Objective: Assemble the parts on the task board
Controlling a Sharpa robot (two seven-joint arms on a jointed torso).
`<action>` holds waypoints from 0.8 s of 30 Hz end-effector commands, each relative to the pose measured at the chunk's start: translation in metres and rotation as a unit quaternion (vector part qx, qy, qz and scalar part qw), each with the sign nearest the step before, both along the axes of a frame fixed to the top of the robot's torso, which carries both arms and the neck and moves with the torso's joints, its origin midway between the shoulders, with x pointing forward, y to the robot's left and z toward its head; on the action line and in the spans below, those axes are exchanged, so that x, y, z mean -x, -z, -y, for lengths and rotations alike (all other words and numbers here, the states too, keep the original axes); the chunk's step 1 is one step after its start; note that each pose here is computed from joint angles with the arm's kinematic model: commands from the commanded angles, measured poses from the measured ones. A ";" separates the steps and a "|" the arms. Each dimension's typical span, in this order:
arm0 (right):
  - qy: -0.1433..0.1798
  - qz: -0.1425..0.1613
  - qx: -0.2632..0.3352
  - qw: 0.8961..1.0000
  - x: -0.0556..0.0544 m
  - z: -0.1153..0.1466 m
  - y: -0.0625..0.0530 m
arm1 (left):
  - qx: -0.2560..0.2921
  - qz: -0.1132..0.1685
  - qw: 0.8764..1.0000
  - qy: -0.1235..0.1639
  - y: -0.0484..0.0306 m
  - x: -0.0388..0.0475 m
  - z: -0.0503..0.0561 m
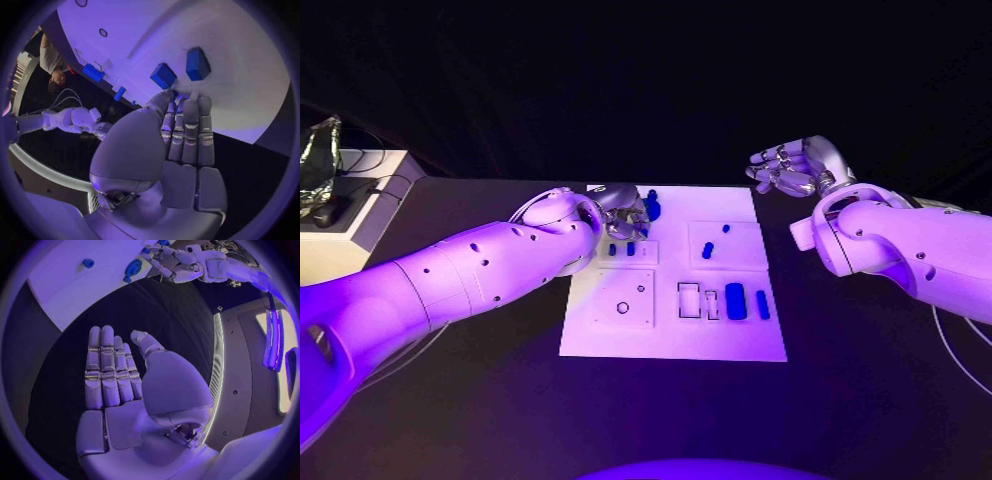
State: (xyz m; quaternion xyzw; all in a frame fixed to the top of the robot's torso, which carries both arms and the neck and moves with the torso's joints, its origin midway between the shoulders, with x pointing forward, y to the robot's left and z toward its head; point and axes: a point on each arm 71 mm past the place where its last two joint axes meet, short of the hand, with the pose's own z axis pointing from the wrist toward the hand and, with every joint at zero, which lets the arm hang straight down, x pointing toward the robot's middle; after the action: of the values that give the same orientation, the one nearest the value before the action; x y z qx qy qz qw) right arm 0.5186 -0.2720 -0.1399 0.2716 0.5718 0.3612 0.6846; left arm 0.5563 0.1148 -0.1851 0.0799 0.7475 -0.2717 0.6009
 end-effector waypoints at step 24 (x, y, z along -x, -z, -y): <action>-0.007 0.007 -0.013 1.000 0.000 -0.003 -0.001 | 0.009 -0.023 1.000 0.001 0.0072 -0.0013 0.002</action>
State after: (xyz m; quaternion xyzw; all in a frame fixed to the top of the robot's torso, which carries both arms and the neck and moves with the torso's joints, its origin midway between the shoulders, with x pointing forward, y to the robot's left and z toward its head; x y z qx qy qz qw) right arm 0.5189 -0.2704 -0.1397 0.2787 0.5664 0.3709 0.6811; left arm 0.5598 0.1161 -0.1873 0.0673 0.7500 -0.2752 0.5976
